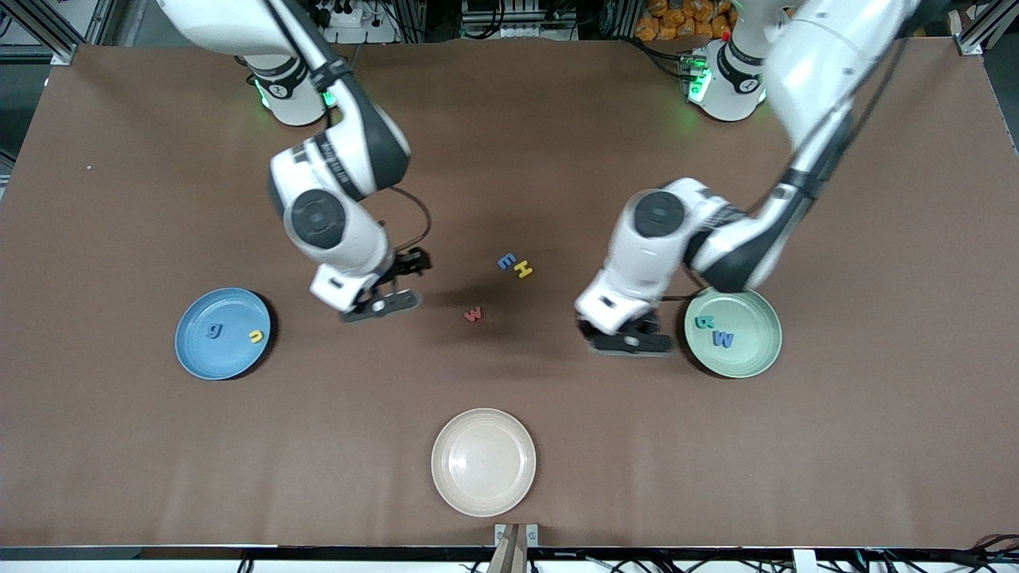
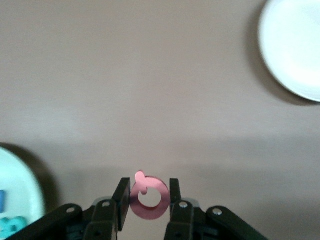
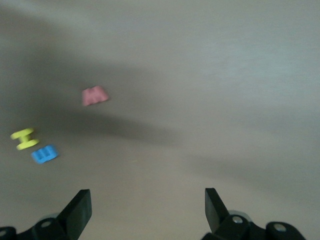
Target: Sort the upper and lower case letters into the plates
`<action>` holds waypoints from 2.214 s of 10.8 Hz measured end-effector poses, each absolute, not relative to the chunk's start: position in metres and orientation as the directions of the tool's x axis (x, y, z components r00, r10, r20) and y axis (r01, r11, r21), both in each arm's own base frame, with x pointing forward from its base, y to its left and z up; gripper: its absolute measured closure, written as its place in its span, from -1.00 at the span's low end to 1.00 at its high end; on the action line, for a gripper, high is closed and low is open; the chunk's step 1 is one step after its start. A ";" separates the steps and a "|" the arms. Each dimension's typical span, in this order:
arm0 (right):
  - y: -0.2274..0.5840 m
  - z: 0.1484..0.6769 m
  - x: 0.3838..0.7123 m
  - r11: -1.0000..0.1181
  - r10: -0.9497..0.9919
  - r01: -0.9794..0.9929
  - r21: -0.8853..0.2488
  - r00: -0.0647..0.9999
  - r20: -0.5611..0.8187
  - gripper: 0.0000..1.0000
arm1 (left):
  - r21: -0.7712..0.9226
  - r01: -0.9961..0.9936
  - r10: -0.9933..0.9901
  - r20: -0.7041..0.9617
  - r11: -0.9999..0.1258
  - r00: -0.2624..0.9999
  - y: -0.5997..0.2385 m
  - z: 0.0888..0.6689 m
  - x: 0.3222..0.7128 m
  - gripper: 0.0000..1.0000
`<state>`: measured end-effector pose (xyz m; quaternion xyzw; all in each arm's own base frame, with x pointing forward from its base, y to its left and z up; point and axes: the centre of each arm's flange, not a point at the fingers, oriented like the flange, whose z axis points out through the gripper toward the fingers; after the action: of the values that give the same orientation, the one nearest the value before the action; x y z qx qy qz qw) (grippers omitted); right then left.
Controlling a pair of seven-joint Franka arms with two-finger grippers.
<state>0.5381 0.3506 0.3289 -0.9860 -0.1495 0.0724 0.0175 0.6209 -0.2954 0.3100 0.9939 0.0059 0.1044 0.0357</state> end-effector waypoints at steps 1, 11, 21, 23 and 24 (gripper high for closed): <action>0.385 0.319 0.516 -0.935 0.354 0.350 -0.057 0.926 -0.133 -1.00 | 0.089 0.027 0.043 0.182 -0.996 0.982 -0.244 0.309 0.631 0.30; 0.511 0.199 0.420 -0.815 0.579 0.578 -0.036 0.815 -0.033 -1.00 | 0.066 0.149 0.149 -0.009 -0.987 0.989 -0.124 0.239 0.610 -0.46; 0.495 0.175 0.439 -0.817 0.577 0.577 0.008 0.817 0.004 -1.00 | -0.081 0.082 0.084 -0.024 -0.993 0.996 -0.190 0.321 0.633 -1.00; 0.496 0.175 0.440 -0.817 0.577 0.577 0.007 0.817 0.013 -1.00 | -0.081 0.086 0.088 -0.021 -0.993 0.996 -0.188 0.324 0.635 -1.00; 0.496 0.176 0.441 -0.818 0.575 0.575 0.006 0.818 0.019 -1.00 | -0.081 0.088 0.089 -0.019 -0.993 0.996 -0.188 0.325 0.635 -1.00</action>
<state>0.4409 0.4962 0.1757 -0.9534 -0.3017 -0.0099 0.0001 0.6355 -0.1880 0.3250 0.9982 0.0443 -0.0115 -0.0400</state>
